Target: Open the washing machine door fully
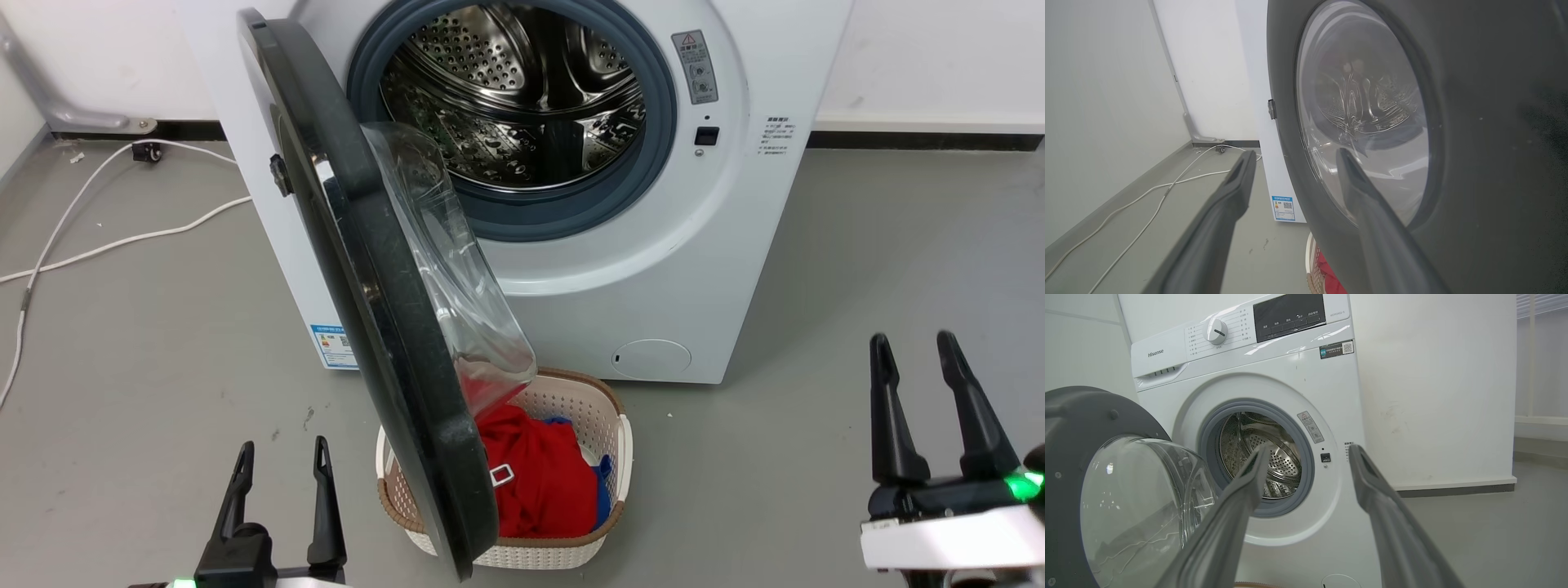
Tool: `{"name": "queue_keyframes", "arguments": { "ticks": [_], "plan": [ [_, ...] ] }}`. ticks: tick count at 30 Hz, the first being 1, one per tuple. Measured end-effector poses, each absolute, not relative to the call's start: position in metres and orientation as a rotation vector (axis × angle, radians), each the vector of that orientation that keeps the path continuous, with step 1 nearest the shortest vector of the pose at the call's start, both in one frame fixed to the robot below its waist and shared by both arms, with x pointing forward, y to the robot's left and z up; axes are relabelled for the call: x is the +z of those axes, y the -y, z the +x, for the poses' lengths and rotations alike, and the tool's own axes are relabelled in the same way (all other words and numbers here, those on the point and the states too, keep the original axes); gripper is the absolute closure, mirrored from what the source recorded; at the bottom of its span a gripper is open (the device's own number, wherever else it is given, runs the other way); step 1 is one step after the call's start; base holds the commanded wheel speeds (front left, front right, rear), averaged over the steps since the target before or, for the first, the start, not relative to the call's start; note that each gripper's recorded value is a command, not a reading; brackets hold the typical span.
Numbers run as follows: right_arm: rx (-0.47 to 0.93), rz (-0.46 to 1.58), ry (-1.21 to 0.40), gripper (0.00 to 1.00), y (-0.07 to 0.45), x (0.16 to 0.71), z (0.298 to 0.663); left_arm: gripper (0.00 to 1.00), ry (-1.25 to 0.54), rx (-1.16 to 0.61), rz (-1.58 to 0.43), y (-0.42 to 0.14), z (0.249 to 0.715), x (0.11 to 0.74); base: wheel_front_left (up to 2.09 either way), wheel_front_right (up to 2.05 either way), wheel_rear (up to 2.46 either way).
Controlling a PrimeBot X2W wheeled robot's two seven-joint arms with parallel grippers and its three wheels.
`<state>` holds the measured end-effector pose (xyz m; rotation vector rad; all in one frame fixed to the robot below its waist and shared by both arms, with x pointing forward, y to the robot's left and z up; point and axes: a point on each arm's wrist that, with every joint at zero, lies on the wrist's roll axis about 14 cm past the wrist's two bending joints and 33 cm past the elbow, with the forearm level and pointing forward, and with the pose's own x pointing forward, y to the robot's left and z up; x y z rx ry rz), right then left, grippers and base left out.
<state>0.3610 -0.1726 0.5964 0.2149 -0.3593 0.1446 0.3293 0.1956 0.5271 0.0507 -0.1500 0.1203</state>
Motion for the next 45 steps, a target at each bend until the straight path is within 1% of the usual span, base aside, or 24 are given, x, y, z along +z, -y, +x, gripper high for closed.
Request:
{"name": "queue_keyframes", "arguments": {
  "ticks": [5,12,24,32,33,34,35,36,40,43,45],
  "plan": [
    [0.095,0.144,0.309,0.0,0.18,0.578,0.35,0.0,0.15,0.118,0.055,-0.195,0.33,0.527,0.0,0.0,0.0],
    [0.048,0.123,0.236,0.0,0.189,0.553,0.338,0.0,0.141,0.115,0.056,-0.195,0.329,0.524,0.0,0.0,0.0],
    [0.024,0.136,0.154,0.0,0.194,0.527,0.329,0.0,0.125,0.112,0.057,-0.194,0.329,0.519,0.0,0.0,0.0],
    [0.033,0.13,0.138,0.0,0.191,0.523,0.328,0.0,0.11,0.123,0.051,-0.196,0.329,0.515,0.0,0.0,0.0],
    [0.034,0.128,0.137,0.0,0.191,0.523,0.327,0.09,0.108,0.126,0.052,-0.197,0.329,0.514,0.0,0.0,0.0],
    [0.034,0.128,0.136,0.0,0.191,0.522,0.327,0.52,0.11,0.132,0.053,-0.198,0.329,0.515,0.0,0.0,0.0],
    [0.035,0.129,0.136,0.0,0.19,0.522,0.327,0.97,0.113,0.135,0.054,-0.198,0.328,0.516,0.0,0.0,0.0],
    [0.037,0.129,0.135,0.0,0.19,0.522,0.327,1.0,0.113,0.136,0.054,-0.198,0.328,0.515,0.0,0.0,0.0],
    [0.049,0.116,0.139,0.0,0.186,0.523,0.327,1.0,0.122,0.168,0.059,-0.207,0.327,0.519,0.0,0.0,0.0],
    [0.054,0.116,0.142,0.0,0.185,0.524,0.328,1.0,0.168,0.191,0.079,-0.215,0.327,0.533,0.0,0.0,0.0],
    [0.057,0.116,0.144,0.0,0.184,0.525,0.328,1.0,0.228,0.204,0.1,-0.22,0.328,0.553,0.0,0.0,0.0]
  ]
}}
